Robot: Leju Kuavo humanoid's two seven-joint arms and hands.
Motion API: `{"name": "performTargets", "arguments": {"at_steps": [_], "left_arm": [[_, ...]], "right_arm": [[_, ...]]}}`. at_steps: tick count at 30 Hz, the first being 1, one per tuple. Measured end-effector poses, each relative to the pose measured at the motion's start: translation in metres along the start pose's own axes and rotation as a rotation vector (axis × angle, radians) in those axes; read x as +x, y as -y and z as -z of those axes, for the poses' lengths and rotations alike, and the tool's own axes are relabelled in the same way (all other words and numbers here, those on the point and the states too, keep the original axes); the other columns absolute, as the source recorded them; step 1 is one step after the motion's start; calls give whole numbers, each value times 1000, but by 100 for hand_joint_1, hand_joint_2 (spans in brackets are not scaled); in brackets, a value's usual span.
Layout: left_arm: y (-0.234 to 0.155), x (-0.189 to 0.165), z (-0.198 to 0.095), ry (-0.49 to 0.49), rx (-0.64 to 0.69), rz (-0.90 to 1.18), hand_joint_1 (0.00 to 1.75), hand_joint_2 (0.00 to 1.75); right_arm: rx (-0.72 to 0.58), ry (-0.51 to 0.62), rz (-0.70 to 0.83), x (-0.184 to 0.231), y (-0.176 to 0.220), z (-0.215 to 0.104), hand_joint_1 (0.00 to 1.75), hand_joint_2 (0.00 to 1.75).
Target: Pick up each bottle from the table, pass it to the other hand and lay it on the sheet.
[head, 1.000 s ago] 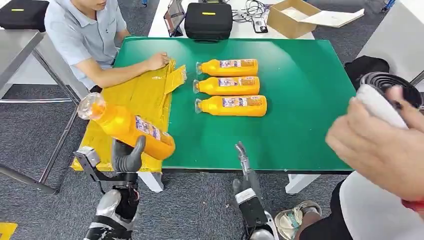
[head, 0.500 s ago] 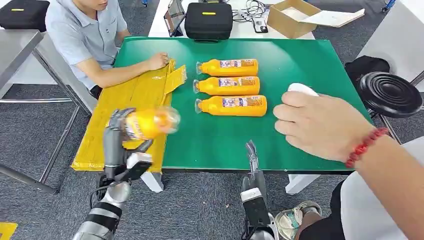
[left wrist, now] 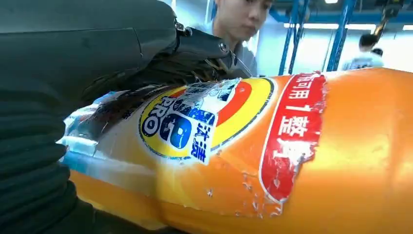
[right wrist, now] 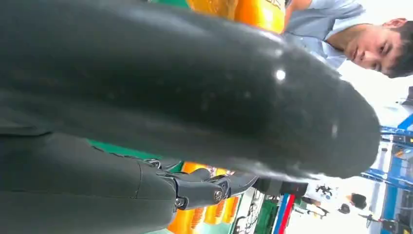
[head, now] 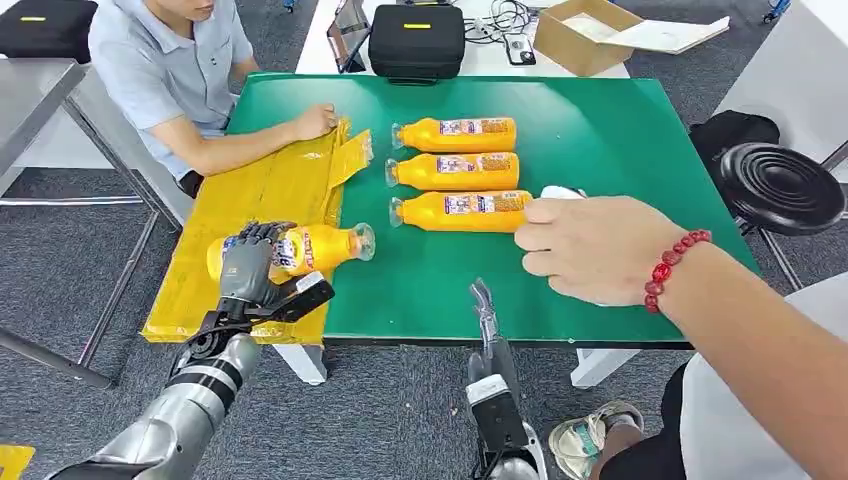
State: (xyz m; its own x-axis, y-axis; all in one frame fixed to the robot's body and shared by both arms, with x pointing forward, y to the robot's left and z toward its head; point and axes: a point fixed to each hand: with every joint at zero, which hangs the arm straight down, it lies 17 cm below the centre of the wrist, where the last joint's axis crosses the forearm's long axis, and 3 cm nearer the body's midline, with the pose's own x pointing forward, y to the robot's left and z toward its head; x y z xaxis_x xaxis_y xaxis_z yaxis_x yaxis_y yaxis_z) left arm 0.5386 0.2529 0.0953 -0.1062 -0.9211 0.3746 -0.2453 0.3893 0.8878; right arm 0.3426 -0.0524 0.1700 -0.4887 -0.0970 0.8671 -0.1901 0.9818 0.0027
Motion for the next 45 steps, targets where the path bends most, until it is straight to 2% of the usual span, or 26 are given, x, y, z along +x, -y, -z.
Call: {"name": "performTargets", "arguments": {"at_steps": [5,11,12,13,25,33,41,45], "left_arm": [[25,-27,-1,-123,-143,16,175,175],[31,-35,6,-157,-211,8,173,175],[31,-35,7,-156,-215,10,80,175],[31,-35,8,-154,-216,12,0,175],[61,-31,-7,-102,-378,72,0,175],[74,-21,-10,-52,-506,21,0,175],[72,-15,-8,-29,-498,6,0,175],[59,12,-7,50,-383,-187,0,175]], "right_arm": [[33,3,15,0,-7,1,0,0],[57,1,25,-1,-14,3,0,0],[58,0,25,-2,-15,3,0,0],[59,-1,24,-3,-15,3,0,0],[69,-28,20,-14,-17,1,0,0],[59,-48,-25,-25,-11,-2,0,0],[56,-64,-37,-32,-9,-5,0,0],[39,-67,-52,-33,-5,-5,0,0]]}}
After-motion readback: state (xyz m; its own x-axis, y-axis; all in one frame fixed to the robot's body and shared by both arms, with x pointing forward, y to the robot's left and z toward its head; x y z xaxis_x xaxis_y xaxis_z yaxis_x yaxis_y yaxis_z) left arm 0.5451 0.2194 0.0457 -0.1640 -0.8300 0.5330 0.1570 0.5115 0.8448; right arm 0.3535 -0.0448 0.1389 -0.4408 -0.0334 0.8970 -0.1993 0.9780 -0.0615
